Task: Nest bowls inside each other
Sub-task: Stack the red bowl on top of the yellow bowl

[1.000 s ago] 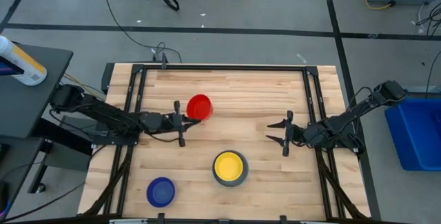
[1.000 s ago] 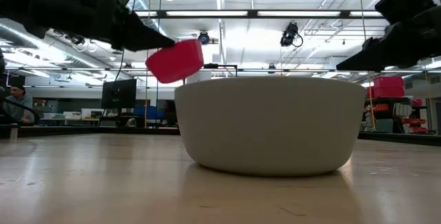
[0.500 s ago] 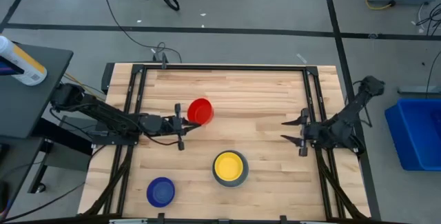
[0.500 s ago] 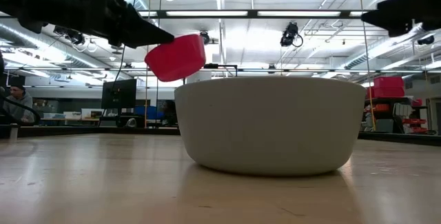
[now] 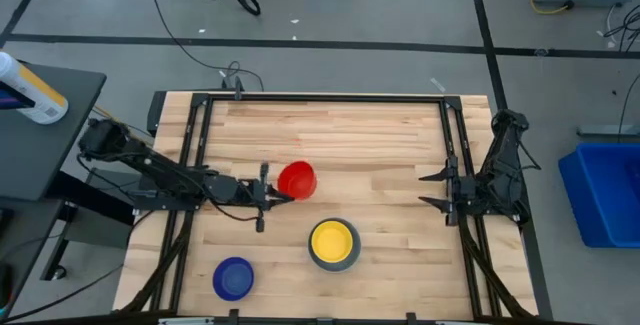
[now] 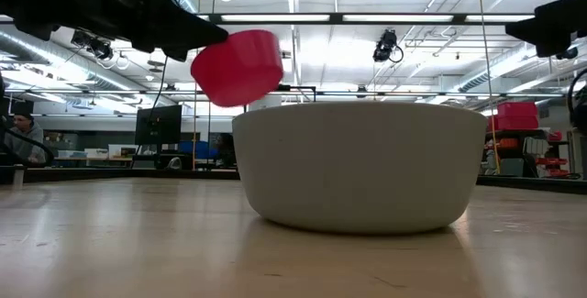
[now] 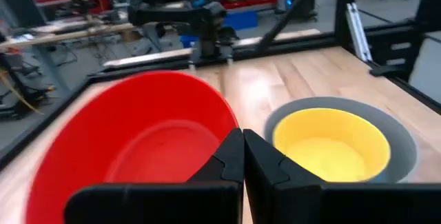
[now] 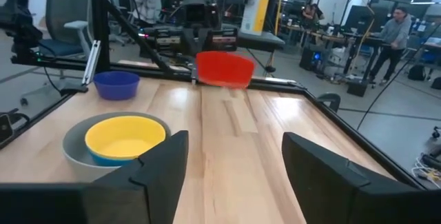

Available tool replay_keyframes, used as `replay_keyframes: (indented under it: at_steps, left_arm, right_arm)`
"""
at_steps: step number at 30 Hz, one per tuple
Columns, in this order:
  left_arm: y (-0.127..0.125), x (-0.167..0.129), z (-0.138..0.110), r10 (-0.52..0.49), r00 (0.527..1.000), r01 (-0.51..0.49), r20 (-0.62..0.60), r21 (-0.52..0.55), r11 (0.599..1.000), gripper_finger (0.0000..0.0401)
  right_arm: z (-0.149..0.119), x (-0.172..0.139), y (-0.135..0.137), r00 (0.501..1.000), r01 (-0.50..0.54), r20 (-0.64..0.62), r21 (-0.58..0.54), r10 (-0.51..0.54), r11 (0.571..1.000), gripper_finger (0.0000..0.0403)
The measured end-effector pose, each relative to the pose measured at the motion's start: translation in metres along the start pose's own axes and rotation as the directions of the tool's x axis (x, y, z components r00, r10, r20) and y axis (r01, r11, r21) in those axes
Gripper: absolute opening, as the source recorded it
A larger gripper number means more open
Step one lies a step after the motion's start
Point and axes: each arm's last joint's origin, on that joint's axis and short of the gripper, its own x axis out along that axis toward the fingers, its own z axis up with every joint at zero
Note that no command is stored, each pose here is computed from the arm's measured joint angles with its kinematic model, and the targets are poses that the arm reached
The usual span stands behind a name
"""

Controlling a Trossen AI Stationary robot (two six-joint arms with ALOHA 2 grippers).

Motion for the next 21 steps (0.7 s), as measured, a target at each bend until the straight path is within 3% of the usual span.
replay_keyframes:
  at_steps: [10,14,21]
  left_arm:
    - [-0.056,0.076,0.015,-0.101,0.994,0.105,-0.034,0.136,0.985,0.0000]
    - [-0.071,0.085,0.024,-0.124,0.992,0.119,0.020,0.153,0.981,0.0000]
    - [-0.084,0.082,0.032,-0.229,0.969,0.221,0.098,0.082,0.972,0.0000]
  right_arm:
    - [-0.001,-0.001,0.001,1.000,-0.016,-0.002,0.018,0.016,1.000,0.0261]
    - [-0.003,-0.001,0.001,1.000,-0.015,-0.012,0.034,0.016,0.999,0.0265]
    - [-0.004,-0.001,0.001,1.000,-0.018,-0.021,0.061,0.020,0.998,0.0260]
